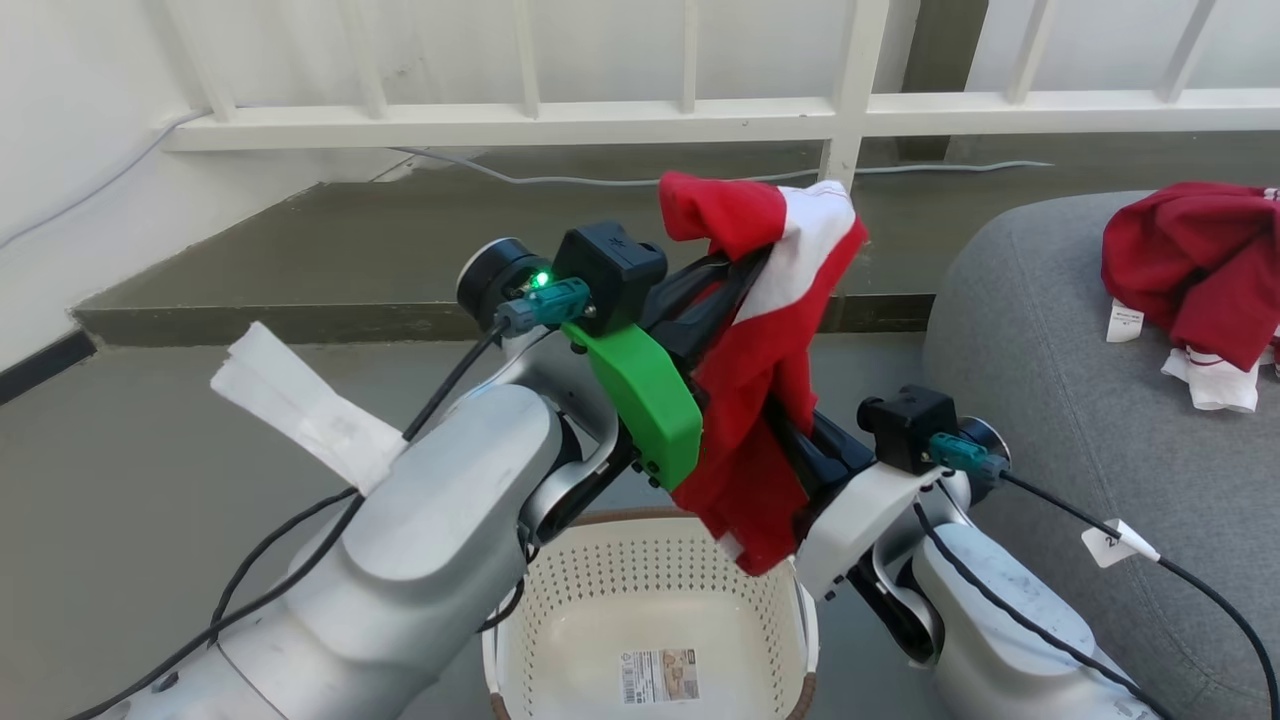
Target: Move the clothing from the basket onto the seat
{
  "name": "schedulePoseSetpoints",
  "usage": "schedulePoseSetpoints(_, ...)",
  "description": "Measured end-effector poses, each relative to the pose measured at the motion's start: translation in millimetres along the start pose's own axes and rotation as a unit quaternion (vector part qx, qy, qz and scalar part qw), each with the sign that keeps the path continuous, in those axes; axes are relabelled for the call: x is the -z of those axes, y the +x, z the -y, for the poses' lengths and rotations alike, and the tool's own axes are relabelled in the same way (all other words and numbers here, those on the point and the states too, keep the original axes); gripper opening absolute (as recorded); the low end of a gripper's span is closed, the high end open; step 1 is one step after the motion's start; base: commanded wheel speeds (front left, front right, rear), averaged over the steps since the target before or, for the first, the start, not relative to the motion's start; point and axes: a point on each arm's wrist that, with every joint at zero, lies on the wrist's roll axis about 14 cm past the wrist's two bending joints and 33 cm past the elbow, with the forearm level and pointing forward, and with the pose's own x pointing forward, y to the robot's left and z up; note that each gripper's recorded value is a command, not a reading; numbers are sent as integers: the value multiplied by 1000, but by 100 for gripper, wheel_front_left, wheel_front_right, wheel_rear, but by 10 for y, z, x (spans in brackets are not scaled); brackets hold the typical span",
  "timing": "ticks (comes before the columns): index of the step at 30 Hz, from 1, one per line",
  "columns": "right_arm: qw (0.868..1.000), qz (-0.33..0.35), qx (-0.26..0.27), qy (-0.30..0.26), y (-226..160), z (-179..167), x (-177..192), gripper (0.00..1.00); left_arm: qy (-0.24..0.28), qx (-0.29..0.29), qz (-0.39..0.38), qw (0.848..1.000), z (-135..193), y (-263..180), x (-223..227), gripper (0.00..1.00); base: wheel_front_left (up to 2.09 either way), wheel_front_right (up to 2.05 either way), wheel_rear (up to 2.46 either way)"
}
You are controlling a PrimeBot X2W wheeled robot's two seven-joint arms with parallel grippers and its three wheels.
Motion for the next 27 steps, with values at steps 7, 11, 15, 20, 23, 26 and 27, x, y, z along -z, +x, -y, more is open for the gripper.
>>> schedulePoseSetpoints(7, 1000, -1, 16, 5, -15, 108, 5, 0, -29, -31, -2, 999, -148, -46, 76, 0, 0, 0, 0)
schedulePoseSetpoints(11, 1000, 4, 30, 8, -16, 208, -32, 0, -49, -56, -13, 997, -278, -121, 211, 27, 0, 0, 0)
schedulePoseSetpoints(15, 999, 10, 52, 11, -46, 357, -70, 0, -56, -63, -20, 996, -324, -146, 301, 100, 0, 0, 0)
schedulePoseSetpoints(20, 996, 22, 88, 4, -100, 627, -166, 0, -71, -67, -24, 995, -321, -161, 418, 100, 0, 0, 0)
schedulePoseSetpoints(23, 993, 26, 116, 0, -176, 822, -206, 0, -77, -71, -28, 994, -354, -191, 486, 100, 0, 0, 0)
schedulePoseSetpoints(26, 988, 32, 148, -4, -262, 1033, -253, 0, -83, -71, -31, 993, -343, -197, 550, 100, 0, 0, 0)
schedulePoseSetpoints(27, 987, 33, 156, -7, -292, 1092, -266, 0, -86, -71, -32, 993, -337, -195, 565, 100, 0, 0, 0)
